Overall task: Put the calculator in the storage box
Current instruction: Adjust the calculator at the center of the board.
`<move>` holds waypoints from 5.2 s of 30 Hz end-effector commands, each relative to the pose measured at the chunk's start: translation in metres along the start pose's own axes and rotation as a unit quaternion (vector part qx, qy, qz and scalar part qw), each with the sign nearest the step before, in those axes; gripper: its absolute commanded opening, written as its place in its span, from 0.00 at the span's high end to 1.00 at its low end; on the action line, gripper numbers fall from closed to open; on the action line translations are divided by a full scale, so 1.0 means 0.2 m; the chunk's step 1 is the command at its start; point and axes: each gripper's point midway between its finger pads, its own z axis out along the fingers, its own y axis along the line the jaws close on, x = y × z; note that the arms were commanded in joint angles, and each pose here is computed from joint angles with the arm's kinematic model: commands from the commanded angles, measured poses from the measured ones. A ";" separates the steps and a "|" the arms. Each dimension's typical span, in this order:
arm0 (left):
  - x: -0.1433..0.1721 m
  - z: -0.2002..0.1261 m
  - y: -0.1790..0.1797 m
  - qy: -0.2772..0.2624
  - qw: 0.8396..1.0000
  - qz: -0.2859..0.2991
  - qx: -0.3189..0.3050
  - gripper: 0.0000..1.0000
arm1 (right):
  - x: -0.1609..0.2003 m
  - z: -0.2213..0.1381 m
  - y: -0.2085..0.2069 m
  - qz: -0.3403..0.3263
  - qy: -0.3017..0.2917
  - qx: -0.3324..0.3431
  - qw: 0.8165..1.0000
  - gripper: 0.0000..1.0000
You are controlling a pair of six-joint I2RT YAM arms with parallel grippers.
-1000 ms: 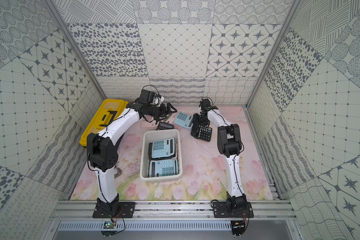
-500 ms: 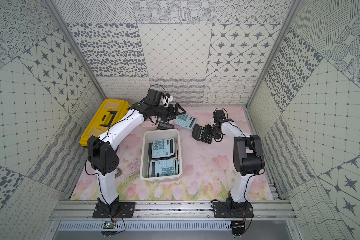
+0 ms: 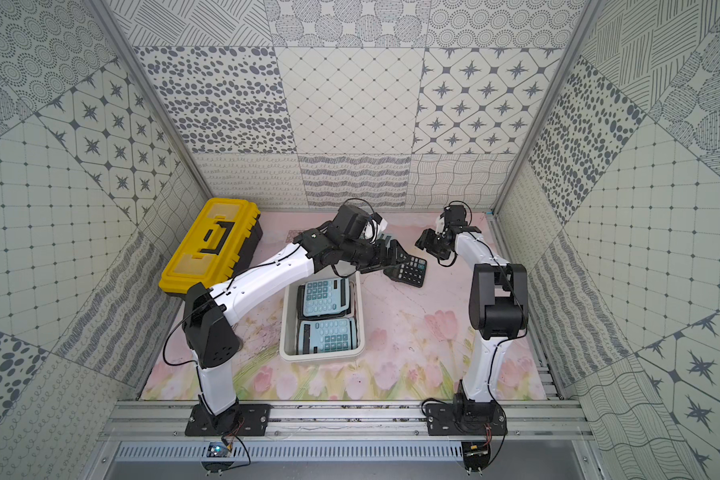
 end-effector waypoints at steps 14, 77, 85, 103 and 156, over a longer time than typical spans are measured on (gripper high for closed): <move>0.07 0.43 0.21 -0.074 0.989 -0.060 -0.116 0.09 | 0.15 0.23 -0.04 0.031 0.072 -0.059 0.995 0.43; 0.13 -0.28 0.20 -0.129 0.985 -0.016 -0.109 0.09 | 0.38 0.15 0.39 -0.291 0.130 -0.037 0.947 0.36; 0.14 -0.30 0.18 -0.130 0.986 -0.019 -0.099 0.09 | 0.53 0.00 0.28 -0.270 0.142 -0.005 0.952 0.36; 0.14 -0.39 0.13 -0.134 0.987 -0.005 -0.088 0.09 | 0.83 -0.29 0.15 -0.183 0.129 -0.020 0.974 0.37; 0.13 -0.70 0.28 -0.135 0.981 0.029 -0.137 0.00 | 0.81 -0.08 0.09 -0.122 0.147 -0.078 0.978 0.49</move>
